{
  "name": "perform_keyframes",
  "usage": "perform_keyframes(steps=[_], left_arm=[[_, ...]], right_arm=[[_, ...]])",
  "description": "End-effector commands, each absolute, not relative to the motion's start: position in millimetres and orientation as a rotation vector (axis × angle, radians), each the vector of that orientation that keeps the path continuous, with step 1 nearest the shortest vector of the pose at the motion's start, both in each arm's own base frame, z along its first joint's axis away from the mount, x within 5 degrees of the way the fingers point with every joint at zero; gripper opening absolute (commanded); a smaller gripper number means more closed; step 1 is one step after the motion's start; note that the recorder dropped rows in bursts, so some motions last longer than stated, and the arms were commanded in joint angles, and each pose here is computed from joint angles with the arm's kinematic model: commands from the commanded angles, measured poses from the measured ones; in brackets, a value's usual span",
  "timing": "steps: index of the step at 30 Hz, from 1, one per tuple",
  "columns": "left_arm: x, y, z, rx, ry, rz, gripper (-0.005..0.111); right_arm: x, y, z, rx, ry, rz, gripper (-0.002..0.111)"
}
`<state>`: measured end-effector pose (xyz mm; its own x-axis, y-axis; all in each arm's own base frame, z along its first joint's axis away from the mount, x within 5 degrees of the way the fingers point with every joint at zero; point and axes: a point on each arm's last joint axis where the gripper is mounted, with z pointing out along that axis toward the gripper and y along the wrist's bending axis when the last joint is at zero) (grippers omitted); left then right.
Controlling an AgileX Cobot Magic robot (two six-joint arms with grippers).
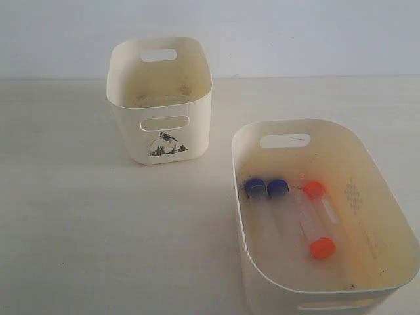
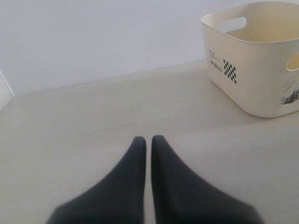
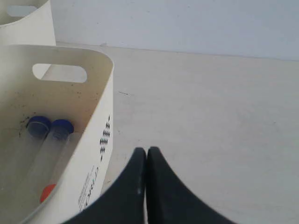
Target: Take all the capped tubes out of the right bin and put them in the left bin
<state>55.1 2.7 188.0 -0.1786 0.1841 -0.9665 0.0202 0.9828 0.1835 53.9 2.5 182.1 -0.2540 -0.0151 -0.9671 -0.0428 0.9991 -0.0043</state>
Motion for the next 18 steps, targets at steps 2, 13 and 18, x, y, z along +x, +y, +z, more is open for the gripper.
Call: perform_keyframes(steps=[2, 13, 18], left_arm=[[55.2, 2.4, 190.0, 0.14, 1.735, 0.132, 0.004], [55.2, 2.4, 190.0, 0.14, 1.735, 0.132, 0.004], [55.2, 2.4, 190.0, 0.14, 1.735, 0.132, 0.004]], right_arm=[[53.7, 2.3, 183.1, -0.043, 1.817, 0.021, 0.0], [53.7, 2.3, 183.1, -0.043, 1.817, 0.021, 0.0], [54.2, 2.1, 185.1, -0.051, 1.793, 0.012, 0.0]])
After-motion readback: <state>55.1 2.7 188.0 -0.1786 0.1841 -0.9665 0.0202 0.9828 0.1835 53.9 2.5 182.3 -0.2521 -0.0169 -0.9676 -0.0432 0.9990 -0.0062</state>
